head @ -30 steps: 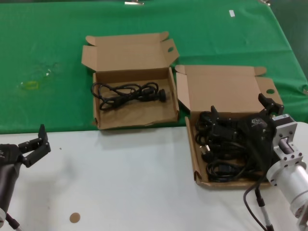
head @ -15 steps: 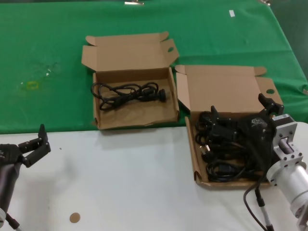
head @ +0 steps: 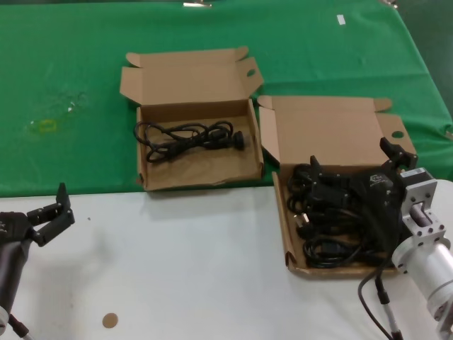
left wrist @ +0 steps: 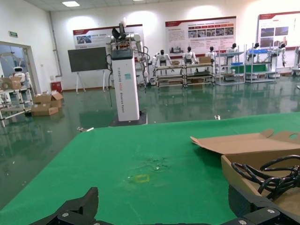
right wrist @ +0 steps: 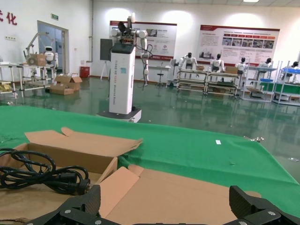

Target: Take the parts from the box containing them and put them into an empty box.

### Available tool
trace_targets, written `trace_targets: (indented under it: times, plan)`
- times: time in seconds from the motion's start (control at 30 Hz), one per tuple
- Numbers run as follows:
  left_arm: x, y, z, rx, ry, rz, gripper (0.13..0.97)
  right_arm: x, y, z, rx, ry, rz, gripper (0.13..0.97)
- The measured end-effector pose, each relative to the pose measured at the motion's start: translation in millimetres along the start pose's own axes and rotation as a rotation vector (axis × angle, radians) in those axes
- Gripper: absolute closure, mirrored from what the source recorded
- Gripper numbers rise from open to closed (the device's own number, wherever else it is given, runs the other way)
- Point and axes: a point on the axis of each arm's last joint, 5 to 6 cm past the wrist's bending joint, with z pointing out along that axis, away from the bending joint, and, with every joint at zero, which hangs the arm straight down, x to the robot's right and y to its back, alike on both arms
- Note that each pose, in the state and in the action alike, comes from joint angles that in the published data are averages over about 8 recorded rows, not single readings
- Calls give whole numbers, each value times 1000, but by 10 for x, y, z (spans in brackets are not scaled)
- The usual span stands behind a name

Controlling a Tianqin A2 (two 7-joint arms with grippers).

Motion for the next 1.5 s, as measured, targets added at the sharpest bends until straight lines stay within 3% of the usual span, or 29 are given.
trace_targets:
  times: [1.5]
  plan:
    - [0, 0, 0, 0, 0, 0, 132, 0, 0, 0, 0, 0, 0, 130]
